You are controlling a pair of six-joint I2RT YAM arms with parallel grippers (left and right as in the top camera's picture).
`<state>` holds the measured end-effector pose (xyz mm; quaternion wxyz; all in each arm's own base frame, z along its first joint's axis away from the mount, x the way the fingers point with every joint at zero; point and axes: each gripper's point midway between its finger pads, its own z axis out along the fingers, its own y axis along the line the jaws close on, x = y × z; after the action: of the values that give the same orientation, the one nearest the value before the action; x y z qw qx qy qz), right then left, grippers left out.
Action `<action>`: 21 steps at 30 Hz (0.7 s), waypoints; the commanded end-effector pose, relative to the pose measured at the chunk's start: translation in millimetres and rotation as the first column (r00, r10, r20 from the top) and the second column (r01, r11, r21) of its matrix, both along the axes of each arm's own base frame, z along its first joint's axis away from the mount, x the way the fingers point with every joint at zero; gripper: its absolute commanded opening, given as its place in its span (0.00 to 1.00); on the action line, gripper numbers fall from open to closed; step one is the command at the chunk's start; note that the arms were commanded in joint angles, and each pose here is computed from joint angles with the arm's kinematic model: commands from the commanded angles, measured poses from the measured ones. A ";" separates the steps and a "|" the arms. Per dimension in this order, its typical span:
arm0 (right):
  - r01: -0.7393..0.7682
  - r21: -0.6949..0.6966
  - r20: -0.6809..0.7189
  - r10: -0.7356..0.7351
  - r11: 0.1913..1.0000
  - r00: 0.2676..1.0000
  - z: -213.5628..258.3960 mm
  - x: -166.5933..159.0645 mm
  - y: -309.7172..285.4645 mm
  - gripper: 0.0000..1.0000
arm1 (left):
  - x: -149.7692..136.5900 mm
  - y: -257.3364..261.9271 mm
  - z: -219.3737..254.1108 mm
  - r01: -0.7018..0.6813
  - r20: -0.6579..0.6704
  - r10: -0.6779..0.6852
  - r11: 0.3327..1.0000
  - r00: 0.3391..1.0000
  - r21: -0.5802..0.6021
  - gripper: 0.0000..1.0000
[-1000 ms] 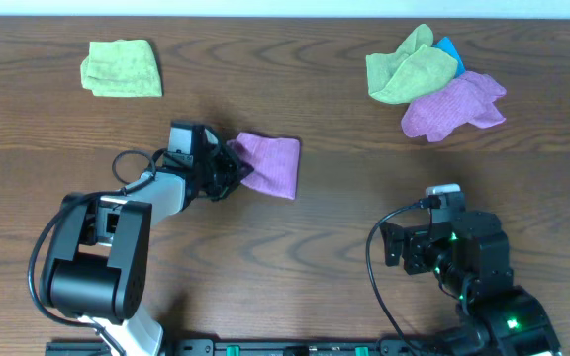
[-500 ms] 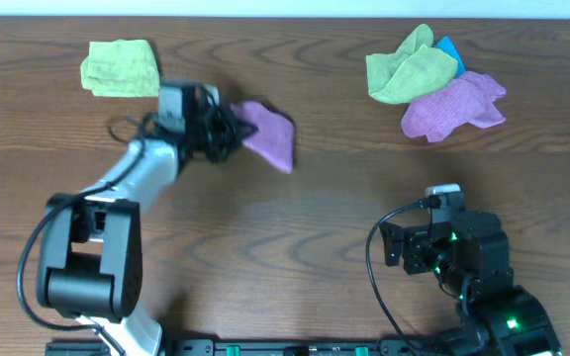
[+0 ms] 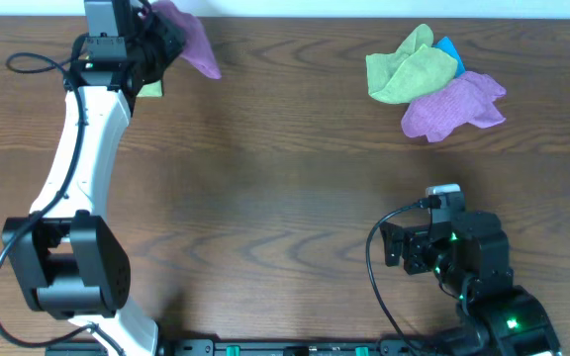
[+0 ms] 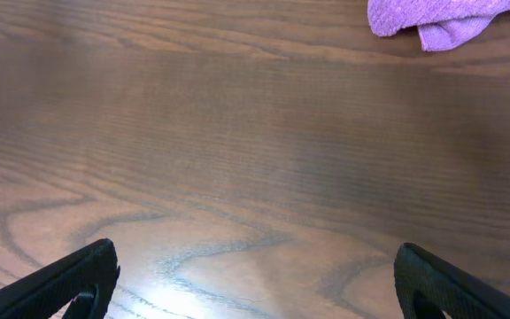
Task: Fold the cloth
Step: 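Carry the folded purple towel with the left gripper to the green towel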
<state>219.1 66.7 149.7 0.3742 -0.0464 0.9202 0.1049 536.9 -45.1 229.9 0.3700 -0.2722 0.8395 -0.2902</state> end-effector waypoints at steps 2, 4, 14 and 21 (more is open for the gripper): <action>0.031 0.001 -0.006 -0.031 1.000 1.000 -2.2 0.5 -4.5 0.99 | 24.6 25.4 -30.7 -0.058 -0.004 0.059 0.996 0.998 0.069 0.06; 0.031 0.001 -0.006 -0.031 1.000 1.000 -2.2 0.4 -4.4 0.99 | 35.0 35.5 -44.7 -0.079 -0.015 0.080 0.995 0.997 0.059 0.05; 0.031 0.001 -0.006 -0.031 1.000 1.000 -2.2 0.5 -4.5 0.99 | 92.3 84.5 -69.4 -0.158 0.015 0.157 0.986 0.987 0.052 0.06; 0.031 0.001 -0.006 -0.031 1.000 1.000 -2.2 0.5 -4.5 0.99 | 109.4 93.2 -65.4 -0.176 0.051 0.173 0.983 0.984 0.058 0.06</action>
<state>219.1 66.7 149.7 0.3742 -0.0466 0.9202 0.1048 638.2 42.3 163.7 0.4105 -0.3285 0.8153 -0.2427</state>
